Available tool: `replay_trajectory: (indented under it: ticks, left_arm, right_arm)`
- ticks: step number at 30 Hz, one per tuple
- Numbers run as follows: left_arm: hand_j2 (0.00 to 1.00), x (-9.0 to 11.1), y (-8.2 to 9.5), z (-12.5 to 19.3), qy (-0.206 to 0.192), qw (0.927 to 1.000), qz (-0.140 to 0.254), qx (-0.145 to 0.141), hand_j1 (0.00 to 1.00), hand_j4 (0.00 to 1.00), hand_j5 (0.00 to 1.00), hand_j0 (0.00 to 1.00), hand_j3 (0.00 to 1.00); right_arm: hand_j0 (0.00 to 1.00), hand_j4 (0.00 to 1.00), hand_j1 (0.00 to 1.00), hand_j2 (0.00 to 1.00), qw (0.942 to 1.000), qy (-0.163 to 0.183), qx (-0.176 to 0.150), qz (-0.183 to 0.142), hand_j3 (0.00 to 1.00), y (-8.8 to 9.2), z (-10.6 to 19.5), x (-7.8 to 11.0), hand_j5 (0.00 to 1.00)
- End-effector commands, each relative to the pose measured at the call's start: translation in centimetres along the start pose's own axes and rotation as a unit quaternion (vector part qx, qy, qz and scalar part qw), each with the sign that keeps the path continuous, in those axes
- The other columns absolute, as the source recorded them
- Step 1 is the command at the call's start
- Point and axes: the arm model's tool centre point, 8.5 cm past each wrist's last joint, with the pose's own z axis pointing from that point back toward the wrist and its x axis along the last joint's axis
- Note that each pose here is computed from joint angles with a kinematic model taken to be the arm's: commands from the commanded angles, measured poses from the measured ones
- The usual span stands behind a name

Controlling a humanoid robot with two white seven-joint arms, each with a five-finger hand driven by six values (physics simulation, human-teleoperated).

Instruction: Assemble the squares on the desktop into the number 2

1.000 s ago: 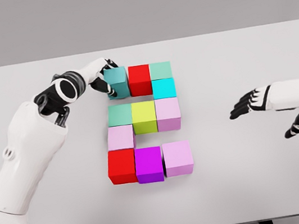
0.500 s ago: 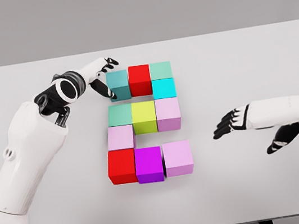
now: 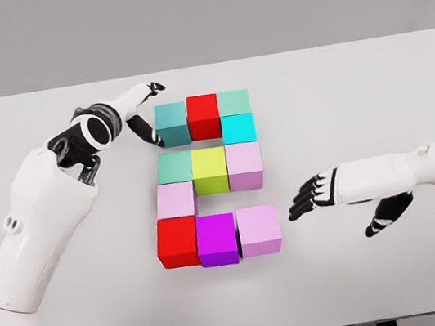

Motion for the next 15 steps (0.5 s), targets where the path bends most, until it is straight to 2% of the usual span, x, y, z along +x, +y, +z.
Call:
replay_trajectory:
  ticks: [1, 8, 12, 15]
  left_arm:
    - [0.99, -0.10, 0.12, 0.05, 0.001, 1.0000, -0.003, 0.003, 0.99, 0.99, 0.99, 0.99, 0.99]
    - [0.99, 0.04, 0.18, 0.01, 0.009, 0.9997, -0.018, 0.014, 0.99, 0.99, 0.99, 0.99, 0.99]
    - [0.99, -0.44, -0.39, -0.52, 0.022, 0.9994, -0.026, 0.007, 0.99, 0.99, 0.99, 0.99, 0.99]
    - [0.99, -0.54, -0.49, -0.65, 0.026, 0.9993, -0.027, 0.007, 0.99, 0.99, 0.99, 0.99, 0.99]
  right_arm:
    - [1.00, 1.00, 1.00, 1.00, 1.0000, 0.001, 0.003, -0.002, 1.00, 0.15, -0.04, -0.05, 1.00]
    - [1.00, 1.00, 1.00, 1.00, 1.0000, -0.004, 0.007, 0.005, 1.00, 0.29, -0.89, -0.01, 1.00]
    - [1.00, 1.00, 1.00, 1.00, 1.0000, -0.003, 0.006, 0.005, 1.00, 0.30, -0.93, -0.12, 1.00]
    - [1.00, 1.00, 1.00, 1.00, 0.9999, 0.008, 0.013, 0.000, 1.00, 0.84, -0.79, -0.88, 1.00]
